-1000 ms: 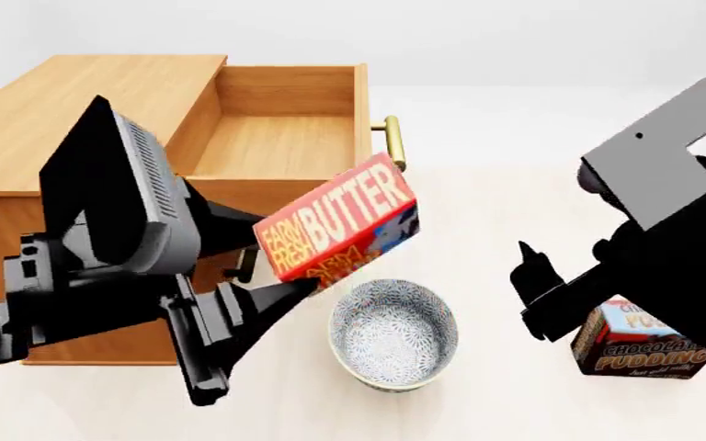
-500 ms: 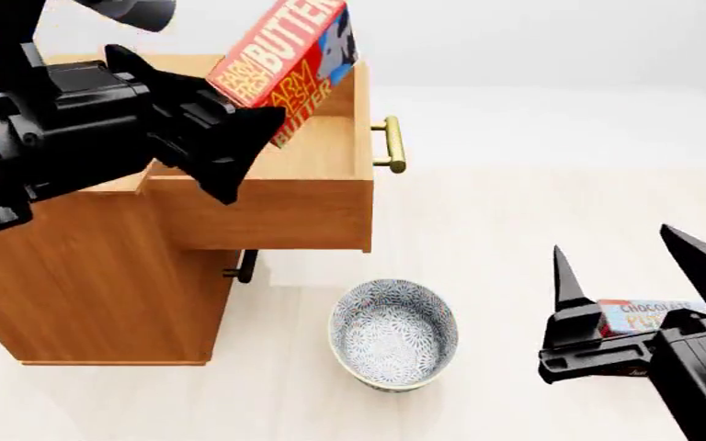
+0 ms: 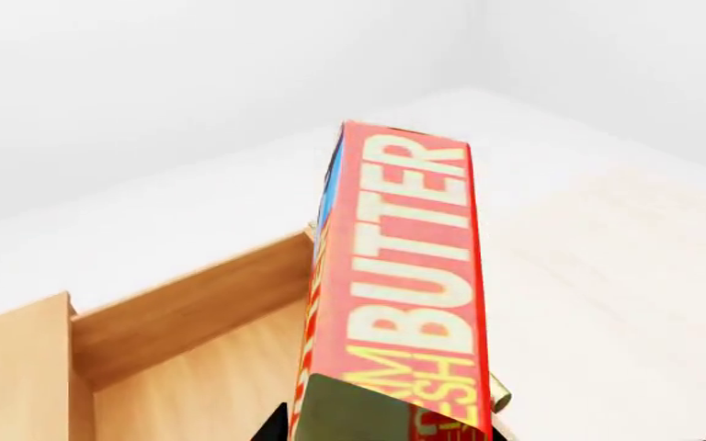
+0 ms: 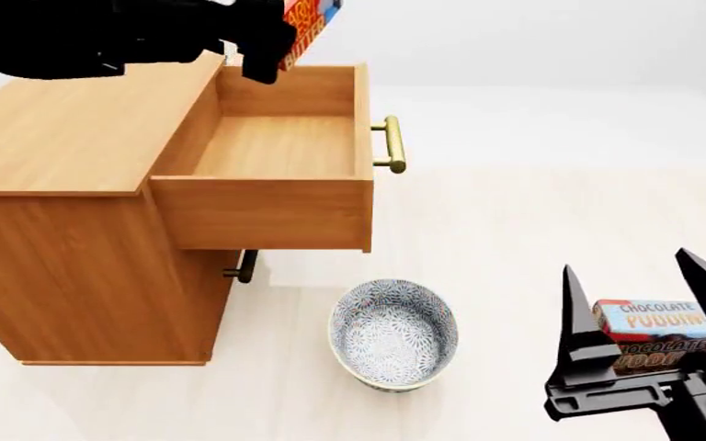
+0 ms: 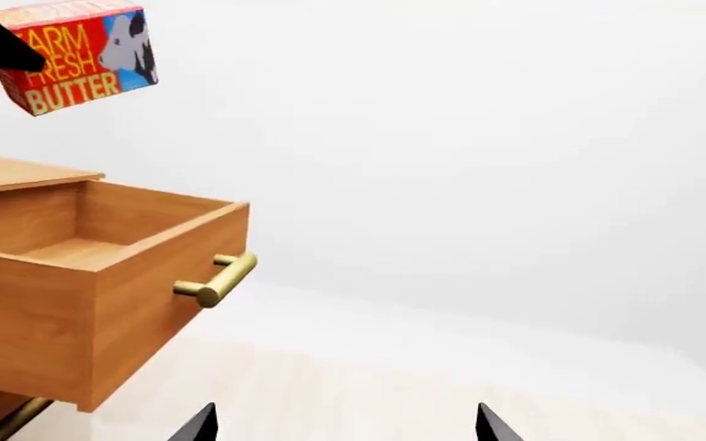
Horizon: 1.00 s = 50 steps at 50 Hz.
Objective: Put the butter at the back in the top drawer of the cabinet and close it.
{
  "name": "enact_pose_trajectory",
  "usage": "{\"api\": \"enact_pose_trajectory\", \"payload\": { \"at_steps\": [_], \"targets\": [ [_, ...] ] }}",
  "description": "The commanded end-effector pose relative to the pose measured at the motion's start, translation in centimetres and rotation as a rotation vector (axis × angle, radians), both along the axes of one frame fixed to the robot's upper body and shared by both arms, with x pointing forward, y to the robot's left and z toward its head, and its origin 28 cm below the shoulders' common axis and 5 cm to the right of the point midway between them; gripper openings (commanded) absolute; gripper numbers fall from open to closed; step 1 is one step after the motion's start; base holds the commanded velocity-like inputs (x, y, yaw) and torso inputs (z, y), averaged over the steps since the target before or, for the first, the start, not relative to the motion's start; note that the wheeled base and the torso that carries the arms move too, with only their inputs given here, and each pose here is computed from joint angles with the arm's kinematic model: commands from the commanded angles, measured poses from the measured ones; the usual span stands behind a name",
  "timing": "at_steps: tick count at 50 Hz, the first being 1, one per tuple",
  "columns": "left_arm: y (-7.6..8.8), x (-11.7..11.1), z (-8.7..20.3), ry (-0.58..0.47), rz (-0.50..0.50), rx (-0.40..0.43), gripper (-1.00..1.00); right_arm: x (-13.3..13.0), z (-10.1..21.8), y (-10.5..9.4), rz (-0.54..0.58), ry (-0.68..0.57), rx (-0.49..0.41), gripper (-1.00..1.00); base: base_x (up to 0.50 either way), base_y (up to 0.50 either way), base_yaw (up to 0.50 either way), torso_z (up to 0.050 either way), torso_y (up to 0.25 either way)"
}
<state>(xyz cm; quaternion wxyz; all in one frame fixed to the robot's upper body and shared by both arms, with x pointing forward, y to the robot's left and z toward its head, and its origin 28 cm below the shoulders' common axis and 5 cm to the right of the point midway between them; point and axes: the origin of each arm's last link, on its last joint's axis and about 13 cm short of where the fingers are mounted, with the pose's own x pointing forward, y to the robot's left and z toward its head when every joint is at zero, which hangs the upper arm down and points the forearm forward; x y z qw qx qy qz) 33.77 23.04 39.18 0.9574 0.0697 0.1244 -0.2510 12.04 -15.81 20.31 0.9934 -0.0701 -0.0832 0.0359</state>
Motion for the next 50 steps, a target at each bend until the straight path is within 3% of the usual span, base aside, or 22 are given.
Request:
{"api": "enact_pose_trajectory", "payload": {
  "at_steps": [1,14,50],
  "targets": [
    [-0.9,3.2,1.1,-0.005,0.058,-0.004,-1.0,-0.9,0.0,0.0,0.005,-0.032,0.006,1.0,0.0,0.0,0.0,0.01,0.0],
    [-1.3,6.8,-1.7,0.052,0.089,-0.001,-1.0,-1.3,-0.1,0.0,0.0,-0.045,-0.002,1.0,0.0,0.0,0.0,0.0,0.002],
    [-2.0,7.8,-7.3,0.18,0.109,0.006,-1.0,-1.1,-0.6,-0.3,-0.015,-0.036,0.008,1.0,0.0,0.0,0.0,0.001,0.001]
  ]
}}
